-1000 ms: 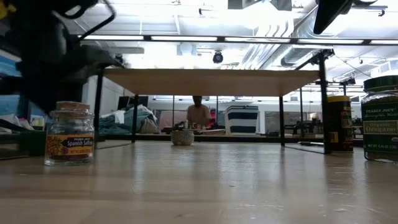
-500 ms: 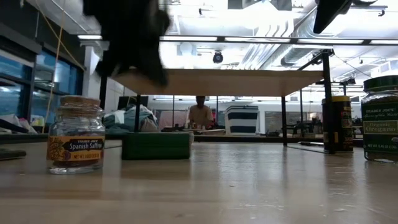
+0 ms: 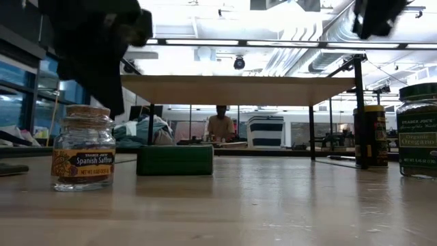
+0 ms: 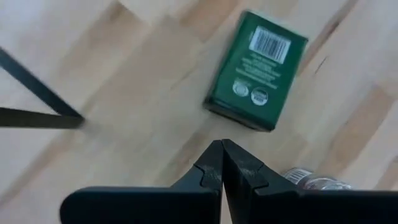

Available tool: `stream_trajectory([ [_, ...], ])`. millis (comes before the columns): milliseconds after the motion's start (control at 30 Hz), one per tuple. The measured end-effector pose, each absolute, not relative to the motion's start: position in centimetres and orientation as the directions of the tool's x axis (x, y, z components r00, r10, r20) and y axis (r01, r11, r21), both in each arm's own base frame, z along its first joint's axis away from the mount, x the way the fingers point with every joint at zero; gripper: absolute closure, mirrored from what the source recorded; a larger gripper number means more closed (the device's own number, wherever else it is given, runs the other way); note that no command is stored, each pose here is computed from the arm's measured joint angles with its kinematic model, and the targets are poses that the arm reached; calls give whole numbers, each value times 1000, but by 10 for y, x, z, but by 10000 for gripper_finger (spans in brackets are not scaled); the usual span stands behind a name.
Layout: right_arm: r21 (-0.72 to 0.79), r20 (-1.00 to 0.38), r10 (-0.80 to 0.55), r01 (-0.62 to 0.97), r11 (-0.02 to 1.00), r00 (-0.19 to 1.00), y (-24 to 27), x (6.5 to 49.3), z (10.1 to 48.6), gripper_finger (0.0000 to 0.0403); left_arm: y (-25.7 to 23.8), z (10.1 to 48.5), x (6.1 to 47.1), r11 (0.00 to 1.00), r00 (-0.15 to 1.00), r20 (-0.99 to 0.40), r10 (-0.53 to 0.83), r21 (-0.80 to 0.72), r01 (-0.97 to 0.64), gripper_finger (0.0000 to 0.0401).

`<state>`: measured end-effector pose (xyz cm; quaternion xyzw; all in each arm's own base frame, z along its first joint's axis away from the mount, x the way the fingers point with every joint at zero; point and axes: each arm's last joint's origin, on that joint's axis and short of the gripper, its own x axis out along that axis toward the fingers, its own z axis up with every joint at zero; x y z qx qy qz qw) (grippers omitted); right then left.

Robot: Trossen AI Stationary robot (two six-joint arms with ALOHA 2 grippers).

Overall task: Shelf spices
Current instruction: Move the black seasoning can to the center of the table, then adjust the shelf

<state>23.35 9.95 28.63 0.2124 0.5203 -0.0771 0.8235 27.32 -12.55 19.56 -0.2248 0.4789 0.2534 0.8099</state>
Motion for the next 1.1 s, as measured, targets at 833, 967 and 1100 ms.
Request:
stream_trajectory([
  [833, 434, -794, 140, 391, 811, 591, 124, 206, 285, 403, -110, 148, 351, 697, 569, -815, 114, -342, -630, 401],
  [967, 347, -807, 30, 433, 832, 589, 112, 192, 308, 403, -110, 159, 371, 726, 731, -679, 65, -470, -502, 401],
  [1100, 304, -799, -32, 449, 840, 601, 102, 179, 326, 403, -100, 170, 382, 768, 779, -627, 16, -491, -411, 401],
])
